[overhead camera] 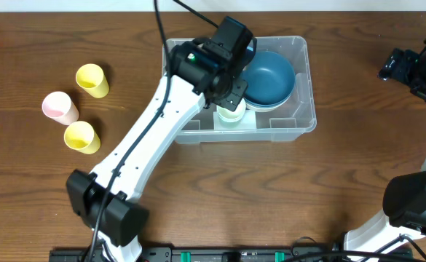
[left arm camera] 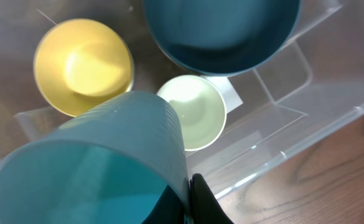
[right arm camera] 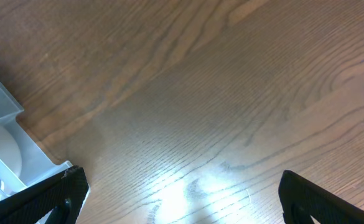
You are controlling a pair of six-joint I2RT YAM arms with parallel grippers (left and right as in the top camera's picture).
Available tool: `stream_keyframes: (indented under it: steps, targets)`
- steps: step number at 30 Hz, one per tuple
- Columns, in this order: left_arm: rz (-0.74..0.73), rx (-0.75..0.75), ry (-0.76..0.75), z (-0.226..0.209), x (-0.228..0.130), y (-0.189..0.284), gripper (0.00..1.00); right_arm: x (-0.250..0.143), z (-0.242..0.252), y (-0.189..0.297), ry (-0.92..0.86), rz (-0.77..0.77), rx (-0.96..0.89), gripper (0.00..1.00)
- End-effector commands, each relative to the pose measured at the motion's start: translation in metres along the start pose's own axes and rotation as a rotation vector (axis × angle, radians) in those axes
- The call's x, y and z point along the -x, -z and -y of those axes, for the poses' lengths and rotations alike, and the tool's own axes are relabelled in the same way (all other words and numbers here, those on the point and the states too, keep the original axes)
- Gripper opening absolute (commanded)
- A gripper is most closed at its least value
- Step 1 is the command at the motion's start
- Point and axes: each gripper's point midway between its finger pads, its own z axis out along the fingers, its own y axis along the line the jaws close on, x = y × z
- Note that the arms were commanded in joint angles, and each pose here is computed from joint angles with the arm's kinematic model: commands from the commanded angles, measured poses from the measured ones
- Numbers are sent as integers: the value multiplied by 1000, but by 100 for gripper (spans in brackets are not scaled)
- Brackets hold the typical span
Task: Pack container
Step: 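Carry the light blue cup into the bin and drop it into the green cup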
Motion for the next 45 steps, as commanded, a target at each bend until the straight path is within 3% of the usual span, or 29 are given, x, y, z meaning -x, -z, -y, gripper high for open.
stream_keyframes:
  steps: [1, 13, 30, 32, 35, 37, 45]
  targets:
    - [0, 1, -18, 0, 3, -2, 6, 0, 2, -1, -18, -4, -2, 99]
    - [-46, -16, -121, 28, -4, -19, 6, 0, 2, -1, -18, -4, -2, 99]
    - [-90, -11, -134, 28, -7, -41, 6, 0, 2, -1, -18, -4, -2, 99]
    - [-89, -11, -134, 28, -7, -41, 12, 0, 2, -1, -18, -4, -3, 99]
    - [-89, -11, -134, 28, -7, -41, 34, 0, 2, -1, -18, -4, -2, 99]
    - [-89, -11, -134, 28, -7, -41, 43, 0, 2, -1, -18, -4, -2, 99]
    - [-61, 2, -68, 12, -1, -26, 58, 0, 2, -1, -18, -4, -3, 99]
